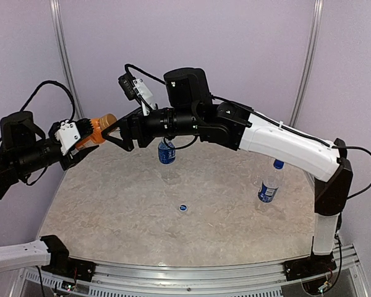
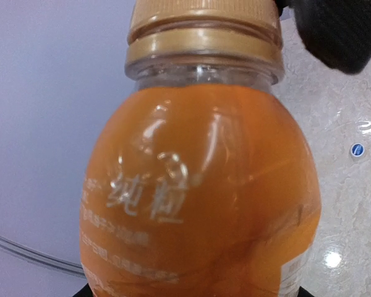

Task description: Unscrew the bottle caps

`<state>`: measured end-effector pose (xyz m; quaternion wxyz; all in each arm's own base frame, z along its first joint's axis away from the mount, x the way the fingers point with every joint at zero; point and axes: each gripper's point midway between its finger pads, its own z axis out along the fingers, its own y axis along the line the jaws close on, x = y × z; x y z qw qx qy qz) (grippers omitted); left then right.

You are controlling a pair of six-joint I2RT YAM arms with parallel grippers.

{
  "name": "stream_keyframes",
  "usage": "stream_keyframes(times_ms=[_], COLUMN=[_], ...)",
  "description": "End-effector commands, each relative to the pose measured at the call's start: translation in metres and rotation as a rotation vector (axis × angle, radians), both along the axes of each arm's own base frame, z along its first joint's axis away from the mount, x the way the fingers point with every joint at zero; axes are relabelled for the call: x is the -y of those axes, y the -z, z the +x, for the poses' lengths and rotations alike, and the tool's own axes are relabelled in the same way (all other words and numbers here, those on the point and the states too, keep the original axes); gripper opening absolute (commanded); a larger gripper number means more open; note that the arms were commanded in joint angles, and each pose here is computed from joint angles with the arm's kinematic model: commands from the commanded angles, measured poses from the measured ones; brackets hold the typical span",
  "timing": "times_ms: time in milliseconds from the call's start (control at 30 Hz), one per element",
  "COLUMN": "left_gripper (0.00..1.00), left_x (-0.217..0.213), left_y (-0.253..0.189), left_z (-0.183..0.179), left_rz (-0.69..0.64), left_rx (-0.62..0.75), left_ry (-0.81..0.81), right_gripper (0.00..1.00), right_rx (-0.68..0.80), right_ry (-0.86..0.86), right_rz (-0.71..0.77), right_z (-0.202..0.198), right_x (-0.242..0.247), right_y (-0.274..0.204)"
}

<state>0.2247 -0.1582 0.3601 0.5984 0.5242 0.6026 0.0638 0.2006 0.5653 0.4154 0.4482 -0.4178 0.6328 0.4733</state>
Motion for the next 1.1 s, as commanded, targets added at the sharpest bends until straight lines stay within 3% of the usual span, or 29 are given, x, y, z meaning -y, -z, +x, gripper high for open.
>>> stream_keyframes(times_ms=[0,100,233,367,500,733,867,933,1033,1067], left_gripper=[0.39,0.38,0.38,0.38,0.38,0.38,0.38,0.38,0.37,0.37], left_x=[-0.017,-0.022,-0.017,-0.013,-0.009,-0.010,-0.009,-0.008,-0.007,-0.006], left_y=[-0.018,-0.037,-0.041,-0.036,-0.033,-0.035,-0.033,-0.031,-0.028,-0.025], left_z=[0.021,0.031,0.031,0.030,0.027,0.028,0.029,0.029,0.028,0.027], left_rz=[0.121,0.241,0.360,0.401,0.413,0.397,0.397,0.397,0.395,0.392], left_rx=[0.263,0.493,0.672,0.711,0.730,0.716,0.709,0.706,0.692,0.674], left_ry=[-0.111,-0.157,-0.152,-0.138,-0.121,-0.133,-0.128,-0.125,-0.114,-0.101], right_gripper=[0.81,0.82,0.82,0.79,0.63,0.61,0.46,0.32,0.00,0.00], right_rx=[-0.053,-0.123,-0.171,-0.207,-0.232,-0.263,-0.272,-0.273,-0.260,-0.249], right_ry=[0.017,-0.016,-0.042,-0.032,-0.054,-0.066,-0.088,-0.097,-0.094,-0.094], right_rz=[0.044,0.075,0.082,0.084,0.114,0.110,0.114,0.110,0.103,0.100], right_z=[0.004,0.006,0.008,0.016,0.021,0.026,0.023,0.022,0.023,0.023], right_x=[0.019,0.023,0.019,0.012,0.009,0.006,0.004,0.003,0.003,0.003], right_y=[-0.010,-0.005,0.004,0.011,0.010,0.018,0.017,0.018,0.019,0.019])
